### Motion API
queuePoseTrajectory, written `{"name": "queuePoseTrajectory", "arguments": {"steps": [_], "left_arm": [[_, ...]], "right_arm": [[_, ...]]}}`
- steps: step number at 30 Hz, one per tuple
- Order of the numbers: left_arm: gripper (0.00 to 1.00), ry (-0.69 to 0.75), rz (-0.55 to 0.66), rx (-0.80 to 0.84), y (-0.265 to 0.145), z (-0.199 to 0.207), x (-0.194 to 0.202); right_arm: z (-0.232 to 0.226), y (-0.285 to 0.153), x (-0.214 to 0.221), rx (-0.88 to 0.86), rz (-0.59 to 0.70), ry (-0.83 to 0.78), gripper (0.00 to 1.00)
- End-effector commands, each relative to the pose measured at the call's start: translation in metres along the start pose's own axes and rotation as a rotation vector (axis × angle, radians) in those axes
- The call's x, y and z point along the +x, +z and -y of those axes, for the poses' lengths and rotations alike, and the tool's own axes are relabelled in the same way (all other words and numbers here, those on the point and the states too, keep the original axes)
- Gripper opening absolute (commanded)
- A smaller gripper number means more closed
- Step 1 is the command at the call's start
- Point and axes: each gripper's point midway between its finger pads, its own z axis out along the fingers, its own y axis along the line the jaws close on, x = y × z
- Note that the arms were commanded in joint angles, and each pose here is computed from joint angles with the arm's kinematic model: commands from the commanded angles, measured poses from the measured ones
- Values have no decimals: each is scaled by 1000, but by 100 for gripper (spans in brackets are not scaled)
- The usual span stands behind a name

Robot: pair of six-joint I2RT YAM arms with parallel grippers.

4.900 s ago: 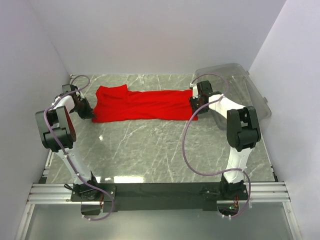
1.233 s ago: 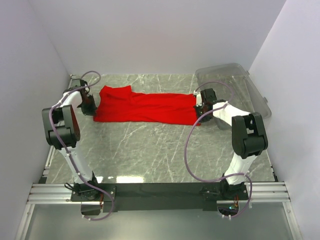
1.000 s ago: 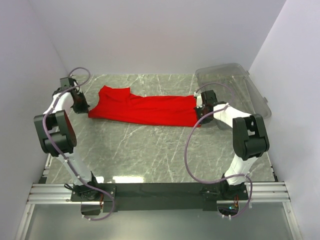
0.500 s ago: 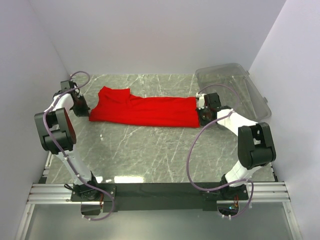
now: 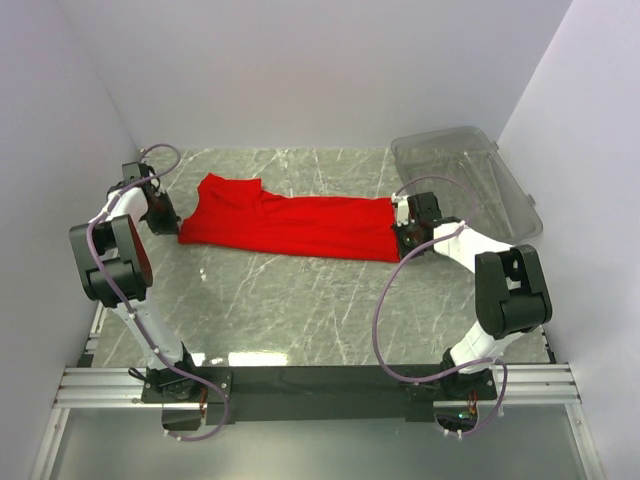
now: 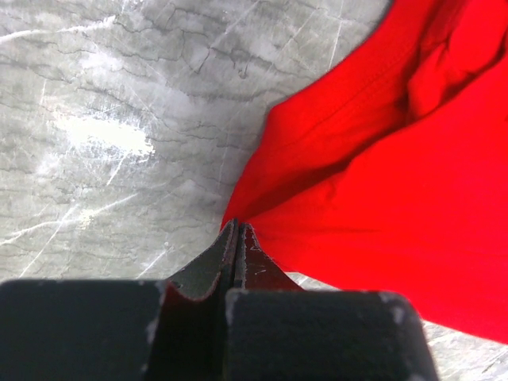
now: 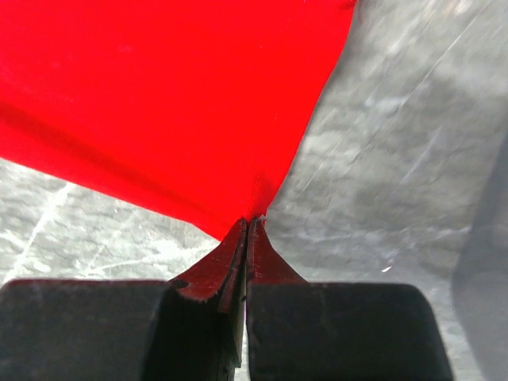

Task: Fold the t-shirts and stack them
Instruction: Fold the tshirt

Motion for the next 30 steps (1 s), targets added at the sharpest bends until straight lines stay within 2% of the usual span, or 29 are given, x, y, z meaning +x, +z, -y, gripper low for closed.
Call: {"name": "queuePoseTrajectory", "arguments": {"steps": [1, 7, 9, 10, 11, 13, 14, 17, 19, 22, 24, 25, 26, 27, 30], "left_arm": [[1, -14, 35, -70, 0, -18, -10], [1, -24, 16, -103, 5, -25, -5], [7, -31, 11, -106, 6, -25, -3], [15, -32, 12, -107, 6, -25, -3], [30, -39, 25, -104, 3, -24, -6], [41, -43, 80, -98, -10, -21, -17], [48, -47, 106, -95, -18, -19, -22], [54, -57, 198, -86, -48, -13, -46], [55, -62, 271, -65, -74, -5, -65], [56, -73, 353, -11, -105, 8, -79], [59, -104, 379, 30, -115, 12, -78], [64, -106, 407, 90, -130, 22, -78], [70, -142, 417, 119, -135, 24, -76], [76, -188, 416, 126, -133, 15, -70], [79, -280, 393, 255, -143, 15, -53]], "right_arm": [[5, -9, 10, 33, -8, 0, 0], [-6, -13, 19, 28, -9, -12, 0], [-7, -14, 19, 21, -12, -12, 0], [-8, -15, 16, 18, -12, -15, 4], [-7, -16, 15, 18, -9, -17, 17], [-6, -21, 2, 29, 24, -24, 29], [-2, -24, -5, 42, 41, -30, 40], [3, -39, -35, 56, 104, -68, 57], [2, -49, -53, 49, 138, -98, 60], [-15, -58, -60, -64, 148, -214, 62], [-36, -67, -58, -204, 184, -384, 62], [-44, -68, -45, -258, 165, -442, 62], [-48, -72, -42, -293, 188, -578, 62], [-51, -72, -37, -312, 191, -632, 62], [-55, -68, -17, -359, 184, -829, 62]]}}
